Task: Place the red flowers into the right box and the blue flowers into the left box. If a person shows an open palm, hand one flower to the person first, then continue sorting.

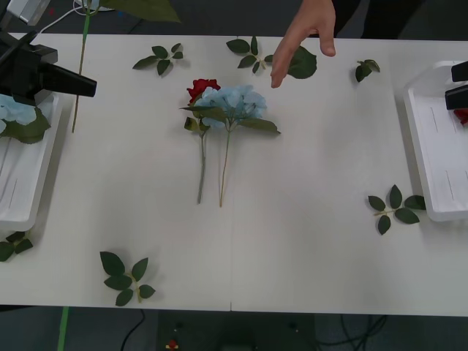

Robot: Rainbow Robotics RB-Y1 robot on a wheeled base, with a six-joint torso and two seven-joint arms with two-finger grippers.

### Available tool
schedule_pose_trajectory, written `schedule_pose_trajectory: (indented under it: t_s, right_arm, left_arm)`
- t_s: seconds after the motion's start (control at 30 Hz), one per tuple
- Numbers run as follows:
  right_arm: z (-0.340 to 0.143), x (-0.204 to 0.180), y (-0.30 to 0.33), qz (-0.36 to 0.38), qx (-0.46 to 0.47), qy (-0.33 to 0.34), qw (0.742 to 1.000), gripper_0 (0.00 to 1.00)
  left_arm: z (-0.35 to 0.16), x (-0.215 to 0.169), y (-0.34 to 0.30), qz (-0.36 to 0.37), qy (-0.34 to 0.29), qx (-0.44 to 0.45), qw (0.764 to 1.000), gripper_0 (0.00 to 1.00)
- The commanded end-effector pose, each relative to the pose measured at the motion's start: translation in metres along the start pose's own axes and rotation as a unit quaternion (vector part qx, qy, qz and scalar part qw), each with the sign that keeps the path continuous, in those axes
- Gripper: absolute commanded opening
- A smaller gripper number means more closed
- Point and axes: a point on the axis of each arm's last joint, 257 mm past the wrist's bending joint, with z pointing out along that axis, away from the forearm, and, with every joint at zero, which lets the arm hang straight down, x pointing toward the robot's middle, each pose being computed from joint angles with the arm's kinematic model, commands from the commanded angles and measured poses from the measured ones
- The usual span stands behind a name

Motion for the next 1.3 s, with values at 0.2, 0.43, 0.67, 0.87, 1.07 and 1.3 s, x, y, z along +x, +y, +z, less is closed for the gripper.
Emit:
schedule_pose_trajectory:
  t_s: [0.2,0.43,0.67,0.87,1.07,1.3]
  right_arm:
    - [-0.014,-0.0096,-0.0041,-0.035,0.017,-0.004,0.999,1.0]
    - [-0.0143,-0.0114,-0.004,-0.039,0.018,-0.006,0.999,1.0]
    - [-0.0137,-0.0102,-0.0044,-0.038,0.018,-0.006,0.999,1.0]
    - [-0.0141,-0.0107,-0.0044,-0.038,0.018,-0.006,0.999,1.0]
    - [-0.0136,-0.0112,-0.0043,-0.039,0.018,-0.007,0.999,1.0]
    - [-0.0133,-0.0112,-0.0042,-0.039,0.017,-0.008,0.999,1.0]
  left_arm:
    - [-0.0182,-0.0184,-0.0015,-0.011,-0.001,-0.02,1.0,0.0]
    - [-0.0184,-0.0183,-0.0006,-0.011,-0.001,-0.021,1.0,0.0]
    - [-0.0184,-0.0195,0.0004,-0.011,-0.004,-0.023,1.0,0.0]
    - [-0.0192,-0.0194,0.0009,-0.012,-0.004,-0.024,1.0,0.0]
    - [-0.0209,-0.0195,0.001,-0.012,-0.004,-0.025,1.0,0.0]
    - [-0.0226,-0.0199,0.0008,-0.011,-0.004,-0.026,1.0,0.0]
